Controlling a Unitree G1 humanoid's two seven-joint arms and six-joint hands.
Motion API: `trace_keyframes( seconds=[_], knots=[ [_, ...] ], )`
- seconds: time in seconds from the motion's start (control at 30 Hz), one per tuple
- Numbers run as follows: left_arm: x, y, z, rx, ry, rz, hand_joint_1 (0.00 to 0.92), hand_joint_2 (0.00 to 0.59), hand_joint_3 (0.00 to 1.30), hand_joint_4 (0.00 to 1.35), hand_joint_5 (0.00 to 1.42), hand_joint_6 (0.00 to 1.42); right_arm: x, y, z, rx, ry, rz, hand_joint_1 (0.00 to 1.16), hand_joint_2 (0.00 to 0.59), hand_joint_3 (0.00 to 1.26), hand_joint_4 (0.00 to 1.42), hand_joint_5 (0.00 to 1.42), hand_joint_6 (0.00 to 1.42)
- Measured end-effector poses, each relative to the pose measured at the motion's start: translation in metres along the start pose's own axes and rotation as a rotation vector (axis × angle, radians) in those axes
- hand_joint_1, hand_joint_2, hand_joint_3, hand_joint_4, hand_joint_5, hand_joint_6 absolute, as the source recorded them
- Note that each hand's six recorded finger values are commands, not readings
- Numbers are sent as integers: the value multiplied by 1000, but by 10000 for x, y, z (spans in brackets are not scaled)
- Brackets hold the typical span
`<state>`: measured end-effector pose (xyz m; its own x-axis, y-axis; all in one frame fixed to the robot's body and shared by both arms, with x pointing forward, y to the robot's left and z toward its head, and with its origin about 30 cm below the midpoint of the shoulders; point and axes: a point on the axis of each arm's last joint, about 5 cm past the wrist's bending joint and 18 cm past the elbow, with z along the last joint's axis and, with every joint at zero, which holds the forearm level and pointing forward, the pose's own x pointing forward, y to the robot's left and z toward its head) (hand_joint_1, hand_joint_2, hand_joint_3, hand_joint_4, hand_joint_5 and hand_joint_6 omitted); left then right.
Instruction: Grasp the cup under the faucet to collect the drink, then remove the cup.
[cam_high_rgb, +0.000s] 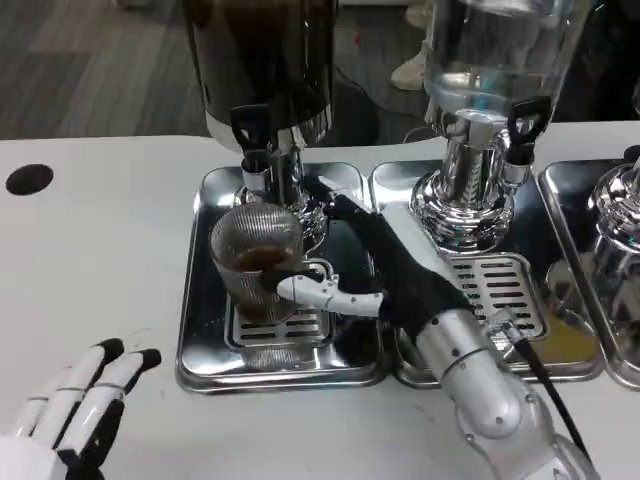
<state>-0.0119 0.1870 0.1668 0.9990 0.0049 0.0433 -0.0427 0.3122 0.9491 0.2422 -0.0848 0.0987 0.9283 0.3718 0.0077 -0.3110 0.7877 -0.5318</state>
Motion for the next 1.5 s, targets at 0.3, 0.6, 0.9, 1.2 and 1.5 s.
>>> trace_keyframes(
  seconds=[0.3,0.6,0.9,1.2,1.5],
  knots=[
    [-27,41,-71,4,11,12,0,47,232,109,180,439,114,178,42,5,21,24,566,99,8,25,61,0],
    [-37,69,-118,6,17,1,0,52,240,116,180,441,181,279,76,1,27,38,552,89,0,3,40,0],
    [-22,99,-152,4,15,2,0,53,248,119,189,442,189,303,91,-1,23,25,592,95,46,65,104,16],
    [-11,106,-159,10,14,-13,0,63,265,139,202,443,183,299,61,-2,37,9,629,95,97,132,166,138],
    [3,117,-152,14,13,-19,0,65,282,162,216,444,172,294,6,-2,63,14,638,97,155,152,182,147]
  ],
)
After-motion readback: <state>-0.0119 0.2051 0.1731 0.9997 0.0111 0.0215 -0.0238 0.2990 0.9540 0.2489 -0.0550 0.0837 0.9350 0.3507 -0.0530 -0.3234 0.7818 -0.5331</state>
